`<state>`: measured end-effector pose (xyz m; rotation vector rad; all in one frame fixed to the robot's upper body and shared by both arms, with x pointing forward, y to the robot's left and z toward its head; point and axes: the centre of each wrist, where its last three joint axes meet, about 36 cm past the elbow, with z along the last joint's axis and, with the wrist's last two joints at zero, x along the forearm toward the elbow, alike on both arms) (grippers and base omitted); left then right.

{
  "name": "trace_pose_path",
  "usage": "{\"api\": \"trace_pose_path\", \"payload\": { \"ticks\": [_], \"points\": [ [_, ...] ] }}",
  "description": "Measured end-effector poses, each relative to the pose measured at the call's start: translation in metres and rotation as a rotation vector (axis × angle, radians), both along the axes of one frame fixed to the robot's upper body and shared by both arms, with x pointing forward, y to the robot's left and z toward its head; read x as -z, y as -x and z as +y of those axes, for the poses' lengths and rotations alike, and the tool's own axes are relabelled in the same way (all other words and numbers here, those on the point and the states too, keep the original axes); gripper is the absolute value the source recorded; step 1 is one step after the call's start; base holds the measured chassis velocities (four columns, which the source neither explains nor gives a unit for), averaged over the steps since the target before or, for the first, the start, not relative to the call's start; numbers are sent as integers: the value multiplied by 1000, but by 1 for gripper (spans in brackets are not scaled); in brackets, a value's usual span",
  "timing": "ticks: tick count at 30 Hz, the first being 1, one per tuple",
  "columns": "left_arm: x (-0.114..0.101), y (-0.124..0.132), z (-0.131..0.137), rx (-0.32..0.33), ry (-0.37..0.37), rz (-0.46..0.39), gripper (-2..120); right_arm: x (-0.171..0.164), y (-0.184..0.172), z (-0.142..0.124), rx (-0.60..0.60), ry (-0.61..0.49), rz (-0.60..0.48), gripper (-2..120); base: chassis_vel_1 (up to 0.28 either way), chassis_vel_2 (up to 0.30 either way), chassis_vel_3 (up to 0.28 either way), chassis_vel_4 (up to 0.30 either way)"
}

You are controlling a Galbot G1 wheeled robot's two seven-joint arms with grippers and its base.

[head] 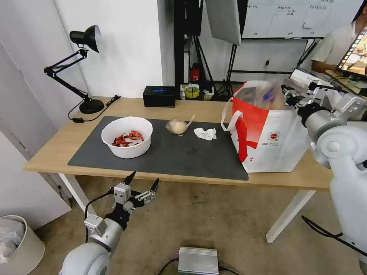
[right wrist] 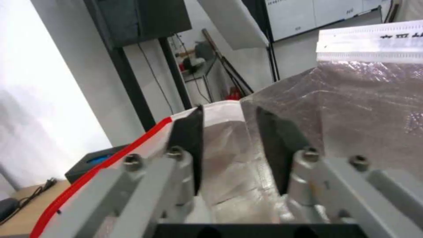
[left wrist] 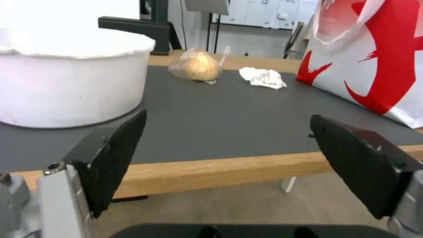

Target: Pick up the trash from the table and place it into the takeout bag.

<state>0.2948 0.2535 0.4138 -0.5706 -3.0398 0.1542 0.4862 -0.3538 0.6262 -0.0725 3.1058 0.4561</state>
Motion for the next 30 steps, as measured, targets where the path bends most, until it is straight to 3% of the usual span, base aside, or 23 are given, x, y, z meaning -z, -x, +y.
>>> {"api": "trace_pose_path", "payload": {
  "ticks": [3, 8, 11, 15, 24, 30],
  "points": [
    [-1, 0, 0, 0, 0, -3, 100, 0, 1, 2, -6, -4, -2, 51, 0, 0, 0, 0],
    [-3, 0, 1, -4, -2, -6, 100, -3, 3, 4, -29, -12, -12, 64, 0, 0, 0, 0],
    [-3, 1, 2, -7, -5, -9, 100, -3, 7, 8, -83, 1, -50, 81, 0, 0, 0, 0],
    [-2, 1, 1, -11, -2, -13, 100, -5, 16, 15, -143, 6, -96, 93, 0, 0, 0, 0],
    [0, 1, 3, -24, 4, -31, 100, 12, 45, 34, -322, 20, -173, 100, 0, 0, 0, 0],
    [4, 2, 6, -46, -2, -51, 100, 44, 76, 49, -454, 105, -209, 100, 0, 0, 0, 0]
  ]
}}
